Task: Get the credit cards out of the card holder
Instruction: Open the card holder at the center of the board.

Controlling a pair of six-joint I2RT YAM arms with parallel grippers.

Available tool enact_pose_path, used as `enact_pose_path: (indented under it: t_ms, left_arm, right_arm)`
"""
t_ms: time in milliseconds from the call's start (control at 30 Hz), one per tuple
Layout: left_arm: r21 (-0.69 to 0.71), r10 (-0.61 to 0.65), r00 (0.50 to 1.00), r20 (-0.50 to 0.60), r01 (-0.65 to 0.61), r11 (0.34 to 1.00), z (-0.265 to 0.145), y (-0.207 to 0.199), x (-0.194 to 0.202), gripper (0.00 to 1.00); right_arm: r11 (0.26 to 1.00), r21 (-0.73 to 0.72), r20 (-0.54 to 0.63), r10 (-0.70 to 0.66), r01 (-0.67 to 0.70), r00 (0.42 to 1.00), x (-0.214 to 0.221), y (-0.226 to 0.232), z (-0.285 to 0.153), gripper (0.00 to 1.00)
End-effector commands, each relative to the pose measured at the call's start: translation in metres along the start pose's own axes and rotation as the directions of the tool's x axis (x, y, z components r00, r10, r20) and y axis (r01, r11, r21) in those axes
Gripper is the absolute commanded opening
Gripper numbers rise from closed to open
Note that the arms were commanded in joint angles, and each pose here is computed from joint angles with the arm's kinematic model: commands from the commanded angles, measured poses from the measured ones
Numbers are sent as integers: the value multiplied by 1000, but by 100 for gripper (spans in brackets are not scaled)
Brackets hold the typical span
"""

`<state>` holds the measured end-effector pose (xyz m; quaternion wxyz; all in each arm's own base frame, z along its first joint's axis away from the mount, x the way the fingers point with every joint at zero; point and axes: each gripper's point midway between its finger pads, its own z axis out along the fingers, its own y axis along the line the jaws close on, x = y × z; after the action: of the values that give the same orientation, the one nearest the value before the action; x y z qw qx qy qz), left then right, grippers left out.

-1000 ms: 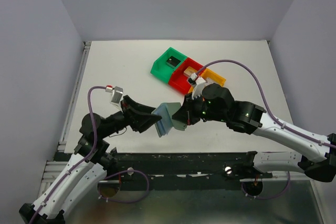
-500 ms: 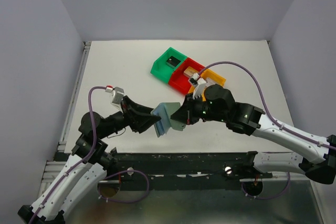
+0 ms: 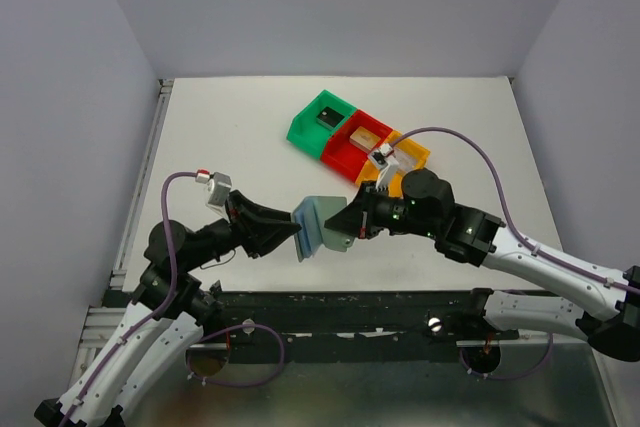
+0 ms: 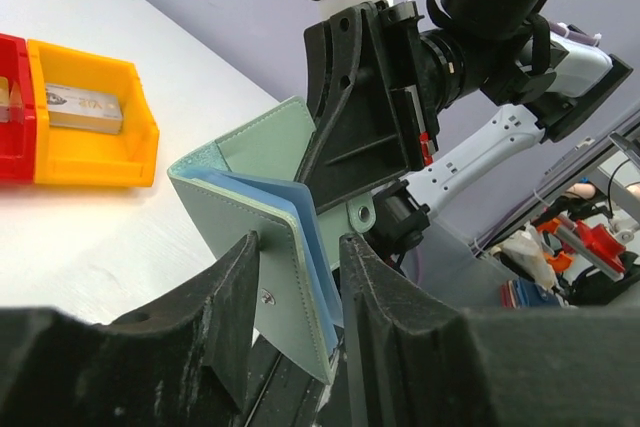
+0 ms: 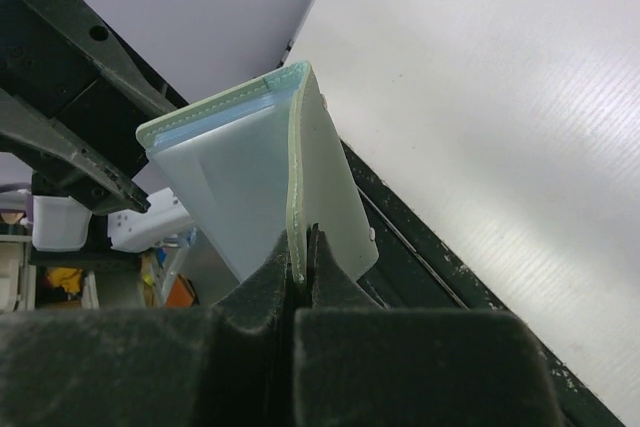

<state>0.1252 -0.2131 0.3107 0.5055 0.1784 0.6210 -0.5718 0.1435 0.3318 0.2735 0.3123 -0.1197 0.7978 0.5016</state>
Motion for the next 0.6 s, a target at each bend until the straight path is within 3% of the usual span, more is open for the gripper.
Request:
enact_pose_path:
  t_ms: [0, 233, 333, 400, 567]
  left_arm:
    - [-10, -1, 1000, -24, 1, 1000, -3, 5, 10, 42]
    - [4, 8, 999, -34, -7, 1000, -4, 2, 12, 37]
    - [10, 11, 999, -38, -10, 1000, -4, 0, 12, 52]
    - [6, 9, 999, -46, -9, 1000, -4, 1, 14, 54]
    - [8, 18, 999, -43, -17, 1000, -5, 0, 13, 45]
  right_arm:
    - [991, -127, 42, 43, -37, 998, -11, 24, -3, 0]
    - [974, -217, 55, 75, -61, 996, -13, 34, -2, 0]
    - [963, -259, 46, 91, -76, 995, -12, 38, -1, 1]
    - [962, -263, 46, 92, -77, 995, -13, 38, -1, 0]
    - [958, -276, 47, 90, -73, 995, -14, 40, -1, 0]
